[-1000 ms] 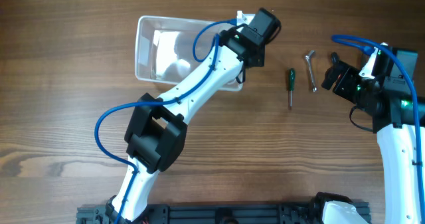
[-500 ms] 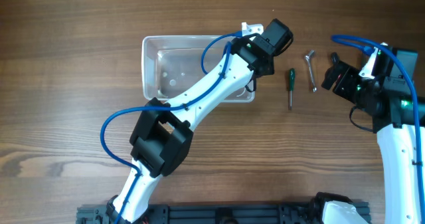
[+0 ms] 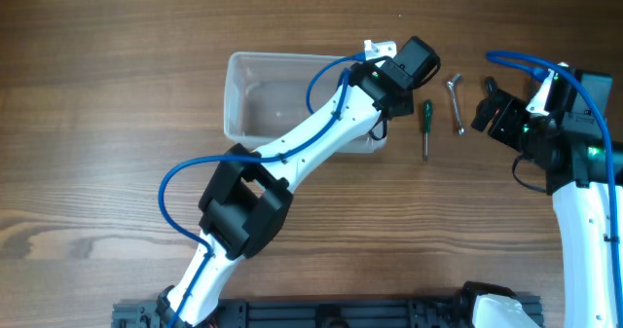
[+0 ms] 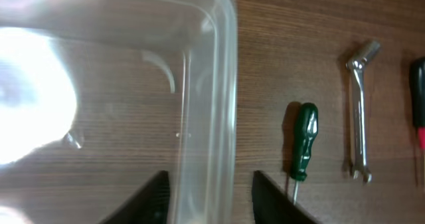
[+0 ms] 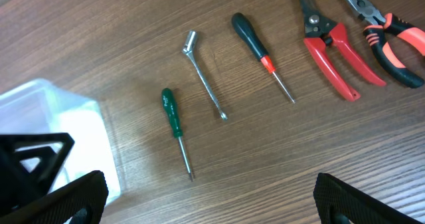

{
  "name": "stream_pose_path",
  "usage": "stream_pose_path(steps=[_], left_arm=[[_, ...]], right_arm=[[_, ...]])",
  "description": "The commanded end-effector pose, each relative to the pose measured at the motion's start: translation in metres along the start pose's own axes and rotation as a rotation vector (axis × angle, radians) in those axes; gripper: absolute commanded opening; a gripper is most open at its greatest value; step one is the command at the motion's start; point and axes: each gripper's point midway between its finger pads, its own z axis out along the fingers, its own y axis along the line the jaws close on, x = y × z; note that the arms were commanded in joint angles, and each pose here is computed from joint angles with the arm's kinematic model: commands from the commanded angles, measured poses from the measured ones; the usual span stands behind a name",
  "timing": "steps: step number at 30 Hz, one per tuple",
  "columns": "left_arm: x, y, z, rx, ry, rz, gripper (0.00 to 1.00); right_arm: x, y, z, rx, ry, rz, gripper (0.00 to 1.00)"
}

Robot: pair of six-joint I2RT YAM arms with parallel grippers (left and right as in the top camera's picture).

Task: Pack container
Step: 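Drag the clear container rightward to the table center with the left gripper, then release the container and retract the left arm to the side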

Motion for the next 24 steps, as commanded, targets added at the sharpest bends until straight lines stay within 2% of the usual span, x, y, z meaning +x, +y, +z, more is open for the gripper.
stream_pose_path(steps=[1,6,12,18,23,24], left_arm=[[-0.002,-0.013,0.001,0.04,-0.006,-0.023,0.52],[-0.009,-0.01,-0.002,0.03,-0.034,-0.018,0.52],[-0.043,0.006,-0.033,-0.027,-0.154,0.052,0.51],[-0.092,0.044,-0.098,-0.147,-0.327,0.111,0.56],[-0.133,0.099,-0.163,-0.225,-0.429,0.058,0.59],[-0.14,0.114,-0.175,-0.242,-0.441,0.031,0.6]], right_arm=[[-0.01,-0.001,-0.004,0.012,-0.025,0.016,1.0],[-0.01,-0.001,-0.004,0.012,-0.025,0.016,1.0],[-0.01,-0.001,-0.004,0.012,-0.026,0.016,1.0],[-0.011,-0.001,-0.004,0.01,-0.031,0.017,1.0],[-0.013,0.0,-0.004,0.007,-0.039,0.047,1.0],[-0.013,0.0,-0.004,0.007,-0.039,0.035,0.96]])
